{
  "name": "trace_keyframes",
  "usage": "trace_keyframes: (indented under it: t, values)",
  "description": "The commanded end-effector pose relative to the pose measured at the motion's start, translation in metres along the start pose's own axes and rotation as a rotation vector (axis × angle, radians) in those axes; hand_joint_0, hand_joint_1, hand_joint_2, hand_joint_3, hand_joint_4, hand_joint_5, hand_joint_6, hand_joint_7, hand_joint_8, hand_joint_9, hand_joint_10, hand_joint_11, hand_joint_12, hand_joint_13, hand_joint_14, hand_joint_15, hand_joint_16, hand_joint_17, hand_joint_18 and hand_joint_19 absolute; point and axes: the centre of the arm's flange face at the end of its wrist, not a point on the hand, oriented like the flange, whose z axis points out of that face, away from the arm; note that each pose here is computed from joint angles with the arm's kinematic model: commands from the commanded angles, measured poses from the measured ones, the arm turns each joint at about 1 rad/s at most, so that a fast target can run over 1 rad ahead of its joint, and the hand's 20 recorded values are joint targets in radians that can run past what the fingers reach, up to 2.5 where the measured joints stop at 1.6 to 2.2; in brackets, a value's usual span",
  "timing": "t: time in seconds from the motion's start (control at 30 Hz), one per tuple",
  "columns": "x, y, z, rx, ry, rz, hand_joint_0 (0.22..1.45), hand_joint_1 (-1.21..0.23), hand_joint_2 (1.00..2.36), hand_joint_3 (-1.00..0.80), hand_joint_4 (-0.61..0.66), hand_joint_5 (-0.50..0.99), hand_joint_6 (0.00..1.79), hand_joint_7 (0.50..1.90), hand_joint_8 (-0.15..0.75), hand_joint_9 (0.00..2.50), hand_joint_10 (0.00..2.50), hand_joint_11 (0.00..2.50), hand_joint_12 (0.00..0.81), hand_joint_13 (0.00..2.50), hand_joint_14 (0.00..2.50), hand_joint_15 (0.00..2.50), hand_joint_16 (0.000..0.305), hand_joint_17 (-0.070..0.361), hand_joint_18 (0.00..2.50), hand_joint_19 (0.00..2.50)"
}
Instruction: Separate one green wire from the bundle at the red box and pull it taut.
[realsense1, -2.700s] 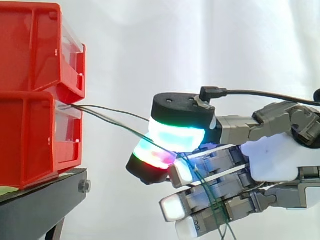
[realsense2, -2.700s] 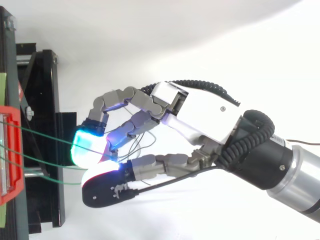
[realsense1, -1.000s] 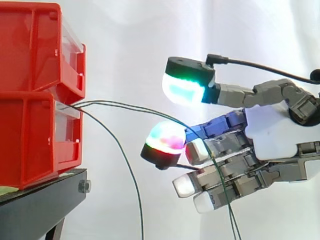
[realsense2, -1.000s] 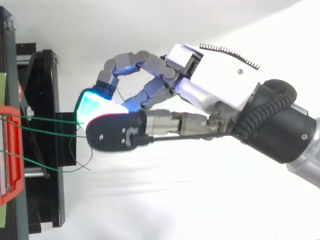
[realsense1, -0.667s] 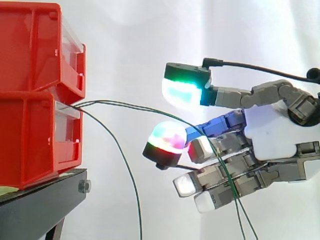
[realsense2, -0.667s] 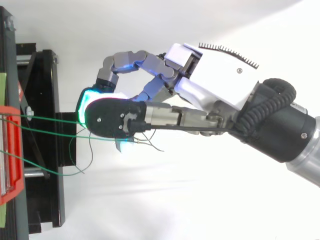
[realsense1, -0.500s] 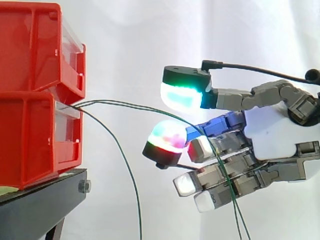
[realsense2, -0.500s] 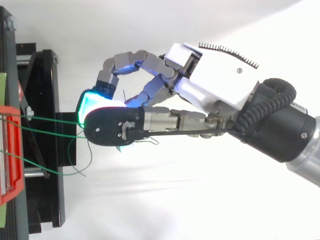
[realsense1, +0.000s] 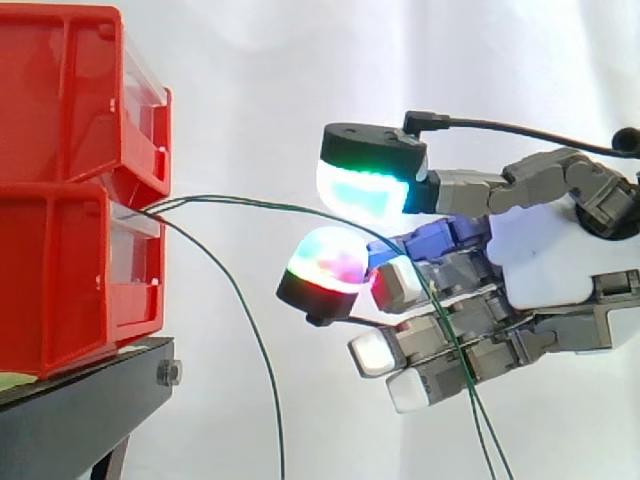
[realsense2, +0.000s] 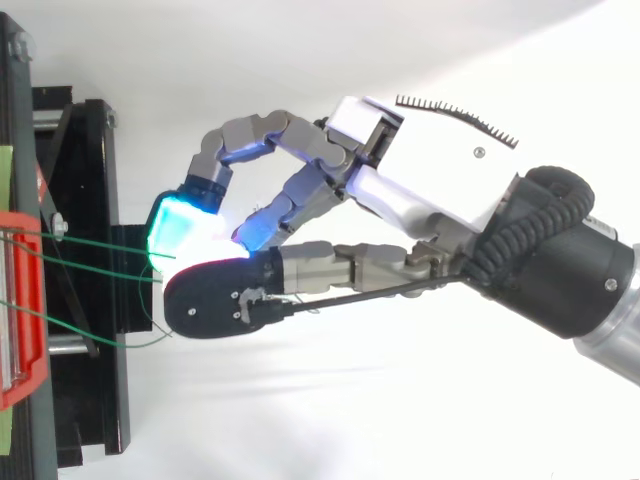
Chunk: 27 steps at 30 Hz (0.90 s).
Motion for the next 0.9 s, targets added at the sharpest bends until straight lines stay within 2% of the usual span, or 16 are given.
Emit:
trace_keyframes:
  t: [0.0,0.17,0.27,0.53,0.73,0.77,0.87]
  values:
    - [0.0004,0.0039,-0.0002,0.001,-0.001,-0.002,0.66,-0.77,1.01,-0.43,0.07,-0.20,0.87,0.99,0.268,1.19,0.02,0.98,0.360,1.02,0.02,0.59,0.048,0.109,0.88,0.42]
    - [-0.0006,0.0050,-0.0014,0.014,0.000,-0.010,0.71,-0.85,1.01,-0.39,0.04,-0.21,0.89,0.98,0.258,1.13,0.02,0.98,0.356,0.96,0.02,0.56,0.047,0.107,0.86,0.40]
    - [-0.0014,0.0044,-0.0022,0.022,-0.001,-0.017,0.73,-0.89,1.01,-0.43,0.06,-0.21,0.89,0.97,0.255,1.11,0.02,0.98,0.354,0.94,0.02,0.55,0.047,0.105,0.85,0.38]
    - [-0.0023,0.0036,-0.0031,0.031,-0.001,-0.020,0.78,-0.90,1.00,-0.50,0.07,-0.20,0.89,0.94,0.247,1.10,0.02,0.97,0.353,0.90,0.02,0.52,0.045,0.101,0.83,0.34]
    - [-0.0023,0.0036,-0.0031,0.031,-0.001,-0.020,0.71,-0.95,1.00,-0.50,0.06,-0.19,0.89,0.96,0.241,1.11,0.02,0.97,0.355,0.85,0.02,0.49,0.044,0.099,0.79,0.31]
    - [-0.0023,0.0036,-0.0031,0.031,-0.001,-0.020,0.66,-0.98,1.00,-0.50,0.07,-0.19,0.89,0.95,0.239,1.10,0.02,0.98,0.357,0.83,0.02,0.47,0.045,0.100,0.78,0.32]
    - [-0.0023,0.0035,-0.0032,0.032,0.000,-0.021,0.61,-1.01,1.00,-0.50,0.07,-0.19,0.89,0.96,0.237,1.10,0.02,0.97,0.359,0.80,0.02,0.47,0.046,0.103,0.75,0.30]
